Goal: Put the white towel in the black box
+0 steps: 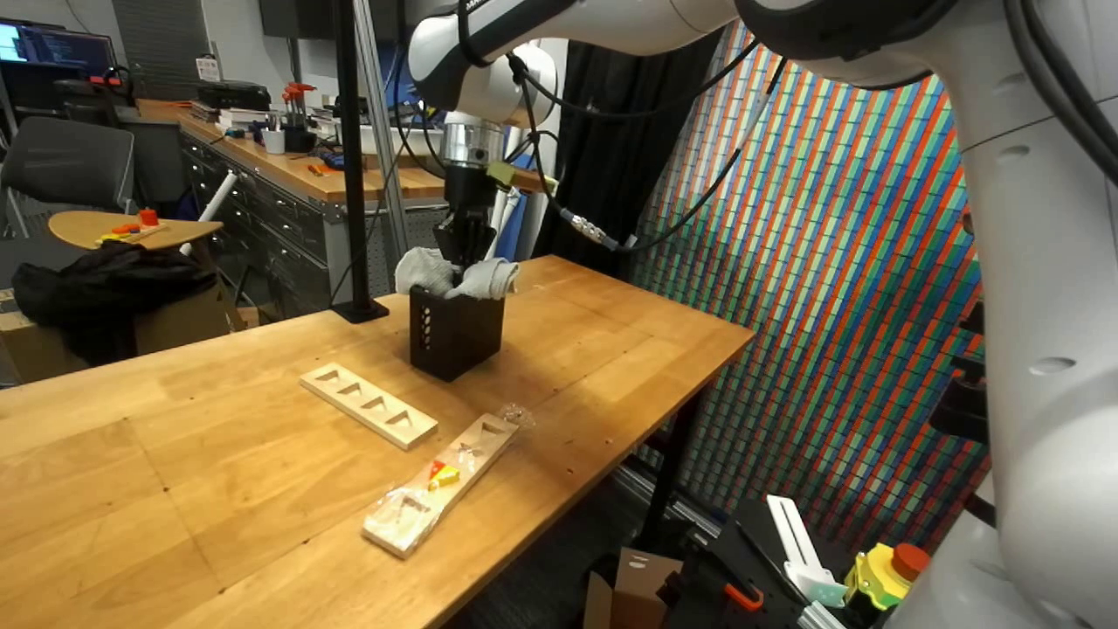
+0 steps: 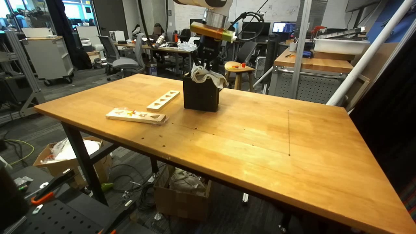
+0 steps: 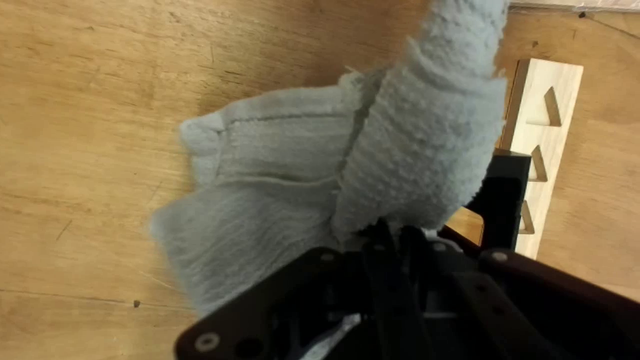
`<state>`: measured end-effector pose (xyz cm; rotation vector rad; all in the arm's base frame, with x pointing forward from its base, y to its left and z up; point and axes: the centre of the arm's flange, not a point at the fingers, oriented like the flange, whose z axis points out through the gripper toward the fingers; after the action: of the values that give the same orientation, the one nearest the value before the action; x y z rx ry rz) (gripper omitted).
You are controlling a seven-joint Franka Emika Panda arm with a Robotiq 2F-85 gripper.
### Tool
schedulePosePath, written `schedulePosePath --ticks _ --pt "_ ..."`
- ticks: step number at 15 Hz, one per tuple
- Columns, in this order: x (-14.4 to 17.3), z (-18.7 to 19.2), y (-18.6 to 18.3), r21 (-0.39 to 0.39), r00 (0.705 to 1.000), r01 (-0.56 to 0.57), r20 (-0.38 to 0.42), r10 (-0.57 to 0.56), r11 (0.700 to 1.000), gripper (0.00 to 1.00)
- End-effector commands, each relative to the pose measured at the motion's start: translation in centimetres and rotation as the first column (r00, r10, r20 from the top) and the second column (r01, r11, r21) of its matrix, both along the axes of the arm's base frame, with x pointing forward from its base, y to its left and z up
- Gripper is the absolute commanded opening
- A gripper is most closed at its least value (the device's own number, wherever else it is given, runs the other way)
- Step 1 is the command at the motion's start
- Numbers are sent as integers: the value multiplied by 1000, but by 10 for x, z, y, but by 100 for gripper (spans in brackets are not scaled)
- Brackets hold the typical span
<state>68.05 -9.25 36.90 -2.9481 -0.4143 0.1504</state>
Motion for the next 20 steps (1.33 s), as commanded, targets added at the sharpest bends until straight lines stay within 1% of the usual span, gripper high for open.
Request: schedulePosePath --ticks 1,5,9,11,15,17,19,20 --pt "-5 -22 -5 45 1000 5 -22 -4 999 2" --pt "-9 -37 -3 64 999 5 -52 -1 998 2" --pt "-15 -64 -1 57 994 -3 -112 9 998 2" --pt "-16 -72 -2 60 992 -2 -129 9 998 2" --pt "-16 -58 -9 41 994 3 -112 2 999 2" --pt "-18 -44 -14 20 995 11 -95 -9 1000 3" --pt "-21 -24 -20 -12 997 10 -71 -11 1000 35" --pt "-21 -17 -23 -27 998 9 -61 -10 1000 40"
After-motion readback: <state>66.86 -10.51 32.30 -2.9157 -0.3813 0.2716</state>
